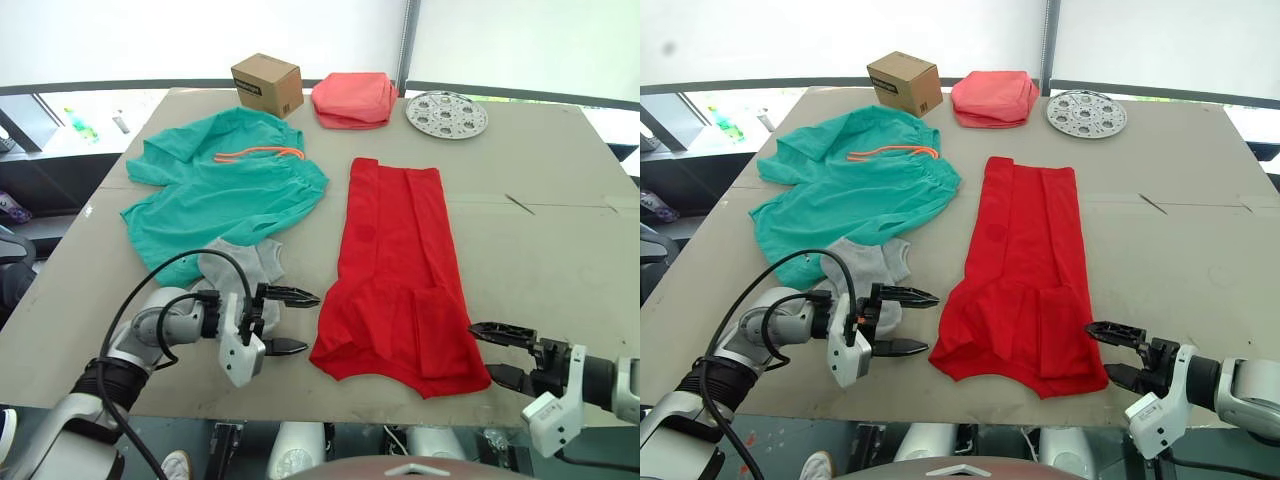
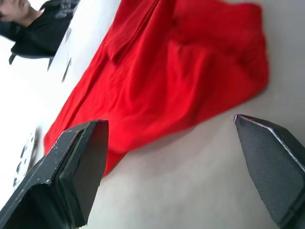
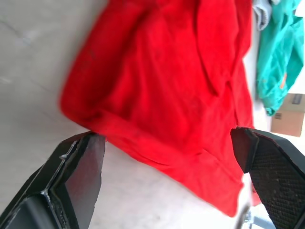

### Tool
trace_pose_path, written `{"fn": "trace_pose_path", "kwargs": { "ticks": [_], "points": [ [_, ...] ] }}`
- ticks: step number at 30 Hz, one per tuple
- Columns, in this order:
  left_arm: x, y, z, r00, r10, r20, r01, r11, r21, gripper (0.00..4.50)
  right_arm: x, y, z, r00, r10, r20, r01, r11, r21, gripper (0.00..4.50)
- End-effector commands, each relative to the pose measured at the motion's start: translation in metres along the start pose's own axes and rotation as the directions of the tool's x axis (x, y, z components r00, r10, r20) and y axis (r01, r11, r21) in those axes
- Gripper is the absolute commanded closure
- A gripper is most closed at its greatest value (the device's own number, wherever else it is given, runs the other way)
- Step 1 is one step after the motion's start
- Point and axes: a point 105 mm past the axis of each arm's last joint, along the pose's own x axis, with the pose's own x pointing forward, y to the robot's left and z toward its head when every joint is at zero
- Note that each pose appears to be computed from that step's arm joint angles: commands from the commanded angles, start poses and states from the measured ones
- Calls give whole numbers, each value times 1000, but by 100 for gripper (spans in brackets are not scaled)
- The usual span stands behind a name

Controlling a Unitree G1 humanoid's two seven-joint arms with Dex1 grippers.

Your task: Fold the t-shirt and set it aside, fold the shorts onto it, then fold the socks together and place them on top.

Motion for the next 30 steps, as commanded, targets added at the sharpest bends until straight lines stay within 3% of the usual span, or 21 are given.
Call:
{"fn": "trace_pose_path", "kwargs": {
  "ticks": [1,15,30],
  "points": [
    [6,0,5,1000,5,30,-6,1000,24,0,-4,-3,3,1000,-21,8,21,1000,-11,3],
    [-5,-11,15,998,-31,61,34,998,-52,0,-5,6,11,1000,-18,11,18,999,44,3],
    [18,12,23,997,-4,80,5,1000,-6,0,0,10,14,999,-48,7,48,996,71,3]
  ]
}}
